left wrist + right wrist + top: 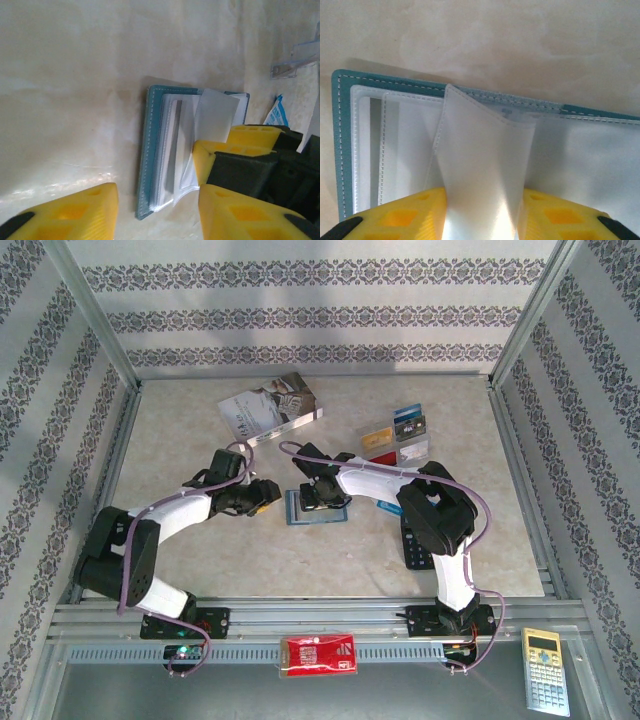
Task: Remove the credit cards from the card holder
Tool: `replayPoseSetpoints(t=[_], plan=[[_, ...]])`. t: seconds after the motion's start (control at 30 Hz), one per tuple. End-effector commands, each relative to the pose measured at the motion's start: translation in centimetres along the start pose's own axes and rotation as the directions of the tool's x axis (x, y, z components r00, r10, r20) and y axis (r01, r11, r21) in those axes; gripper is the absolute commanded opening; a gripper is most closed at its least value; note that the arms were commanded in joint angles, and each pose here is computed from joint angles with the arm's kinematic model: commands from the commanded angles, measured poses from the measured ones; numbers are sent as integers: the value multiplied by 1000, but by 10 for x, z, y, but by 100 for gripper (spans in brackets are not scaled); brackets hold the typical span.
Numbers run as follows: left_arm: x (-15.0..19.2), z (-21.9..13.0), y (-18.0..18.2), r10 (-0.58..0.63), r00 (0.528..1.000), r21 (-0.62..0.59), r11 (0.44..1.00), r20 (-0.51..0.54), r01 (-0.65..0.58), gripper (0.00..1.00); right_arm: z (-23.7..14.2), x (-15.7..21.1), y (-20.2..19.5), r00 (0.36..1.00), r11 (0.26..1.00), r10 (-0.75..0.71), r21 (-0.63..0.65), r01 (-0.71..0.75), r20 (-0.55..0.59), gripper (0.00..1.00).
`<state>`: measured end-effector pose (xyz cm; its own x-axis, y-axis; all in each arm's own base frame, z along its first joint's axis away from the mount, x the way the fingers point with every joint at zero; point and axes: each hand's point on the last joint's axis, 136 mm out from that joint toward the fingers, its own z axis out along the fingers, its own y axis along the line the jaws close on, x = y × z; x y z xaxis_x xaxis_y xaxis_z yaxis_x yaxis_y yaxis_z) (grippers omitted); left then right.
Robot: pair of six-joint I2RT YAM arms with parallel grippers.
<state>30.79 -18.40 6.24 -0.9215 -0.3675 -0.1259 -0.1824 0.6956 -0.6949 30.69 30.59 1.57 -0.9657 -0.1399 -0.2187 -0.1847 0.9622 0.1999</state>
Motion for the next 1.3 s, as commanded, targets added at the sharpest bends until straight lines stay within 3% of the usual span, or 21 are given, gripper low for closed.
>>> replayPoseSetpoints(t=[0.0,0.3,0.57,0.9,1.27], plan=[[-4,10,-24,19,1000,69,997,1,-19,37,35,40,-45,991,989,37,147,-18,-129,40],[8,34,-35,30,998,87,996,-59,-25,16,33,39,-46,992,990,40,141,-23,-118,36],[15,52,-24,12,996,59,998,-94,-7,8,32,38,-45,993,990,42,138,-26,-113,35],[28,54,11,-4,994,-59,998,-108,-3,8,24,32,-50,996,984,31,180,-17,-78,35],[35,54,29,-3,993,-121,993,-121,-12,8,-38,-1,-74,987,947,30,311,-79,159,43]])
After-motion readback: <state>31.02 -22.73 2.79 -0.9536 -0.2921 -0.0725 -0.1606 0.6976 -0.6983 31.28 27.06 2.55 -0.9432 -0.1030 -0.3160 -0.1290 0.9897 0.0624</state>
